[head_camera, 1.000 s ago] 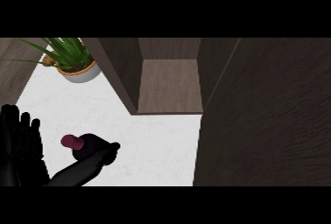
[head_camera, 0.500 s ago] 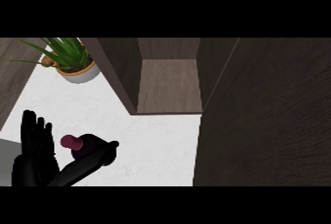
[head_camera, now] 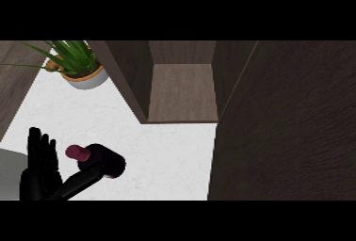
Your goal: Pick up the wine, place it into the cabinet and close the cabinet
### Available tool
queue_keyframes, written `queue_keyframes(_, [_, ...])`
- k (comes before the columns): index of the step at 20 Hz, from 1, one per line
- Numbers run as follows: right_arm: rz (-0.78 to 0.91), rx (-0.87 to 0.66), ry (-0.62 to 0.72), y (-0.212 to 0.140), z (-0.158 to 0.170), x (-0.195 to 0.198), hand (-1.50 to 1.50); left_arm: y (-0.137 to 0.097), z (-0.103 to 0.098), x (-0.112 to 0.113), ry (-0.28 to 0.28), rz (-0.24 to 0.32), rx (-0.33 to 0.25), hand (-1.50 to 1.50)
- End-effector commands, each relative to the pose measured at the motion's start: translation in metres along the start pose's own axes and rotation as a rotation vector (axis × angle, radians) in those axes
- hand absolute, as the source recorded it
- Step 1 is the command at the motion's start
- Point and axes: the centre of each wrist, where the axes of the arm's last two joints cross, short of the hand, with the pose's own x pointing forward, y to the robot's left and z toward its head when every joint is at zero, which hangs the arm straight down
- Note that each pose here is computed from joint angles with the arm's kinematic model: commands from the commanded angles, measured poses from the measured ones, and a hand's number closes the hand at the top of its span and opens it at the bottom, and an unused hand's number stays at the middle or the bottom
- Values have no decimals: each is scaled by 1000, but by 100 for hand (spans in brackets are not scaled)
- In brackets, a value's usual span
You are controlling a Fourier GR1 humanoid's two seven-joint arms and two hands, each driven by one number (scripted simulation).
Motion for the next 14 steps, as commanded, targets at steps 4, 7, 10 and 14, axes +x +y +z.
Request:
queue_keyframes(4, [-30,14,-96,1,34,42,-150,16,-23,-41,47,23,-25,-150])
queue_keyframes(7, [-36,8,-99,4,37,46,-150,12,-3,-65,43,17,-21,-150])
queue_keyframes(10, [-14,17,-96,-1,40,49,-150,22,-15,-84,83,39,-43,-150])
queue_keyframes(14, [-21,19,-95,1,37,48,-150,16,-8,-104,72,34,-69,-150])
